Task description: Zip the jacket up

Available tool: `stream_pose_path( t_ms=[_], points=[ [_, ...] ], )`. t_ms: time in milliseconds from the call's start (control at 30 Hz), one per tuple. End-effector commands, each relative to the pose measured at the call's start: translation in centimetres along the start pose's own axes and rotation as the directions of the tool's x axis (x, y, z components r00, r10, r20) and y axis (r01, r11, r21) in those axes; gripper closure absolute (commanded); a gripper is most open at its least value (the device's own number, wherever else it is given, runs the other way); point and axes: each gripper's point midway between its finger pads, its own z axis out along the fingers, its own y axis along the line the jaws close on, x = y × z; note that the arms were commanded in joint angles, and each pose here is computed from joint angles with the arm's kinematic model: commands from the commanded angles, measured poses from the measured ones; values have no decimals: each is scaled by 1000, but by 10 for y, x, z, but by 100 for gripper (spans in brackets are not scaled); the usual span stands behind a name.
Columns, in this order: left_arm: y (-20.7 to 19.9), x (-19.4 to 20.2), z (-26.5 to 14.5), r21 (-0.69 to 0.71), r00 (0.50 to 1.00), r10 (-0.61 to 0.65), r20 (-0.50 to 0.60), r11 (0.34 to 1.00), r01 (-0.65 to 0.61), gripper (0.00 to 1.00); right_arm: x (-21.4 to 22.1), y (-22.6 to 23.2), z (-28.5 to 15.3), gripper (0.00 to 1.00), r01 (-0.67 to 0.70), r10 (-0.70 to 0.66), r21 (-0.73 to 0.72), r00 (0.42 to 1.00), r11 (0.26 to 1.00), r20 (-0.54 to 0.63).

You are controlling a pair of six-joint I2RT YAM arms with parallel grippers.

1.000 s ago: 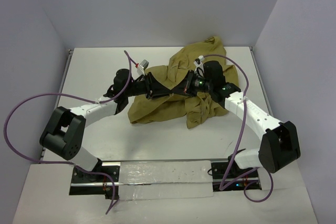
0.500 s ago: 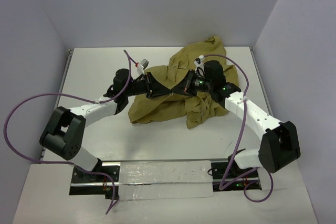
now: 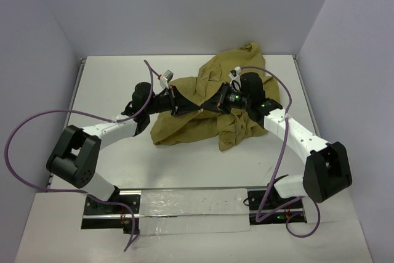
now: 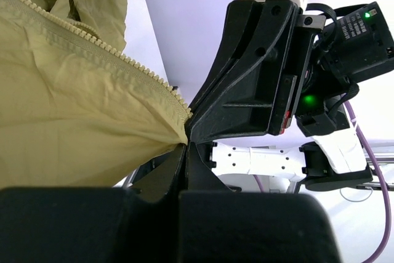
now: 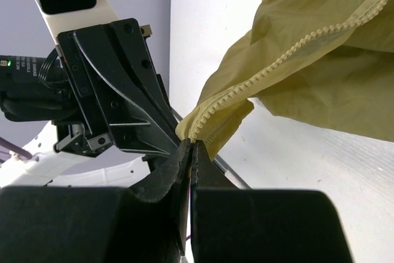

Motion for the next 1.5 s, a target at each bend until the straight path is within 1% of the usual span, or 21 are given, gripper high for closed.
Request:
stream_pose_path(
  t_ms=[0, 33, 100, 167, 233, 433, 500, 633, 700, 733, 800, 900, 967, 1067, 1167, 1300, 1467],
  points=[
    [-14, 1, -3, 52, 1000, 23, 21, 998, -24, 100, -2, 25, -2, 81, 25, -26, -110, 1000, 994, -7],
    [-13, 2, -4, 48, 1000, 21, 21, 999, -22, 100, -4, 26, -3, 68, 34, -34, -105, 999, 994, -1],
    [-10, 0, -4, 29, 999, 22, 26, 999, -23, 100, -7, 23, -4, 48, 65, -64, -70, 998, 995, 13],
    [-7, -1, -6, 17, 999, 22, 28, 1000, -22, 100, -13, 18, -9, 38, 96, -95, -7, 995, 995, 37],
    [-5, -2, -8, 9, 999, 24, 31, 1000, -25, 100, -18, 13, -16, 33, 115, -118, 53, 991, 992, 57],
    [-4, -4, -11, -6, 999, 40, 35, 999, -40, 100, -30, -14, -43, 32, 165, -199, 244, 972, 956, 122],
    [-7, -5, -12, 4, 998, 43, 45, 999, -44, 100, -22, -41, -51, 35, 164, -211, 336, 972, 927, 108],
    [-12, -8, -14, 22, 997, 33, 65, 999, -35, 100, -13, -88, -71, 38, 147, -233, 512, 967, 846, 107],
    [-14, -15, -16, 23, 993, 28, 111, 999, -31, 100, -6, -117, -83, 40, 131, -238, 609, 966, 782, 98],
    [-14, -18, -17, 21, 991, 23, 135, 999, -26, 100, -4, -127, -87, 40, 125, -240, 641, 966, 757, 94],
    [-14, -20, -17, 12, 989, 29, 148, 999, -31, 100, 1, -145, -91, 41, 116, -226, 690, 972, 715, 70],
    [-9, -23, -14, -19, 989, 34, 143, 999, -31, 100, 0, -168, -100, 42, 100, -225, 771, 973, 629, 57],
    [-8, -21, -13, -23, 991, 32, 130, 999, -30, 100, -7, -175, -103, 46, 98, -247, 801, 967, 591, 64],
    [-6, -21, -12, -28, 992, 29, 123, 999, -25, 100, -15, -180, -99, 48, 109, -250, 812, 967, 573, 47],
    [-5, -21, -12, -34, 993, 27, 119, 999, -23, 100, -21, -191, -91, 52, 124, -243, 830, 970, 543, 15],
    [-6, -21, -13, -37, 992, 32, 124, 999, -27, 100, -25, -194, -83, 55, 134, -245, 827, 970, 545, 4],
    [-6, -22, -13, -44, 991, 38, 125, 998, -33, 100, -24, -186, -75, 53, 122, -242, 776, 969, 619, 40]
  ],
)
